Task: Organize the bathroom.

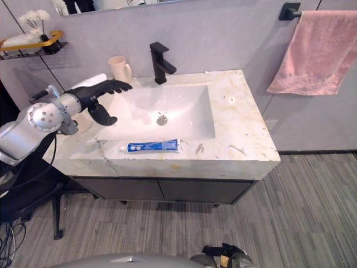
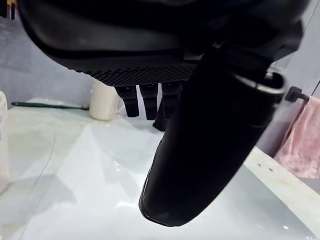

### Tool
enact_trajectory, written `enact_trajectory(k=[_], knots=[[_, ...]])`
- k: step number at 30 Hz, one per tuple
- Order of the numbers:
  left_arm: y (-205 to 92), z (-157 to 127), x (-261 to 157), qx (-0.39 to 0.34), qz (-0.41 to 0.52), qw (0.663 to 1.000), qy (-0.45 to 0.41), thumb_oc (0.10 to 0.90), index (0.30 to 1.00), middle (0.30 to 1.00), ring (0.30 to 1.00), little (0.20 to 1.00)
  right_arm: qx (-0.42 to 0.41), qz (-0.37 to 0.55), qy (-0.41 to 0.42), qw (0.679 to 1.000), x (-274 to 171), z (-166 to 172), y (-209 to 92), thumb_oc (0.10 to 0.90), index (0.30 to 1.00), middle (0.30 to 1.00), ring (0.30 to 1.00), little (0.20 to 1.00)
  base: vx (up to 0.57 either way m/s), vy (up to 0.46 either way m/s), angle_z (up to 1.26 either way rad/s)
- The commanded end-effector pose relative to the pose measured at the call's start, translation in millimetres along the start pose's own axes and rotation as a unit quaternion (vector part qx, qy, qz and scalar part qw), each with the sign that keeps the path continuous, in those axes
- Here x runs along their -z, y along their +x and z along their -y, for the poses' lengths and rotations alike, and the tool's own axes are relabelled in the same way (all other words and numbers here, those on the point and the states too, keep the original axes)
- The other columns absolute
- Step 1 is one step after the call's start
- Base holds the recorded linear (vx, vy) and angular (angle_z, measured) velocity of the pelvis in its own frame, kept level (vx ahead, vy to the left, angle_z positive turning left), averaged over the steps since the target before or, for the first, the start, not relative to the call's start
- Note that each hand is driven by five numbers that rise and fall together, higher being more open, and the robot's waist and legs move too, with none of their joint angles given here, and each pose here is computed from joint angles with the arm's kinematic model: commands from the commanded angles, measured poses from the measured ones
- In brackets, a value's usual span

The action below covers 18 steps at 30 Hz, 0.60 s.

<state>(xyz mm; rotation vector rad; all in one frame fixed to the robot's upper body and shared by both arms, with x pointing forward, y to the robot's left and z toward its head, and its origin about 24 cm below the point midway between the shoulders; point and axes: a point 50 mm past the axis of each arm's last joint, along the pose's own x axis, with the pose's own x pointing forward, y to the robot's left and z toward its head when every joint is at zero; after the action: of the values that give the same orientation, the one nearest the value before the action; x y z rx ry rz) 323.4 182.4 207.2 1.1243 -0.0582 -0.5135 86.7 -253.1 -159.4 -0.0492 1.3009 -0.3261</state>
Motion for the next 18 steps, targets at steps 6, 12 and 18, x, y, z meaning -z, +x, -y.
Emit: enact_trajectory(k=[6, 12, 18], knots=[[-0.2, -34.7, -50.8, -0.027, 0.09, 0.995, 0.038, 0.8, 0.9, 0.9, 0.9, 0.9, 0.001, -0.002, -0.012, 1.0, -11.5, 2.7, 0.5, 0.8, 0.9, 0.9, 0.9, 0.9, -0.03, -0.171, 0.94], [0.9, -29.0, -52.9, -0.047, 0.089, 0.994, 0.034, 0.8, 0.9, 0.9, 0.9, 0.9, 0.009, 0.017, -0.055, 0.998, -28.3, 12.4, 0.0, 0.8, 0.9, 0.9, 0.9, 0.9, -0.12, -0.228, 1.04], [-6.8, -31.6, -50.4, -0.042, 0.136, 0.989, 0.03, 0.8, 0.9, 0.9, 0.9, 0.9, 0.025, 0.041, -0.044, 0.998, -40.1, 22.4, -1.2, 0.8, 0.9, 0.9, 0.9, 0.9, -0.17, -0.12, 0.49]])
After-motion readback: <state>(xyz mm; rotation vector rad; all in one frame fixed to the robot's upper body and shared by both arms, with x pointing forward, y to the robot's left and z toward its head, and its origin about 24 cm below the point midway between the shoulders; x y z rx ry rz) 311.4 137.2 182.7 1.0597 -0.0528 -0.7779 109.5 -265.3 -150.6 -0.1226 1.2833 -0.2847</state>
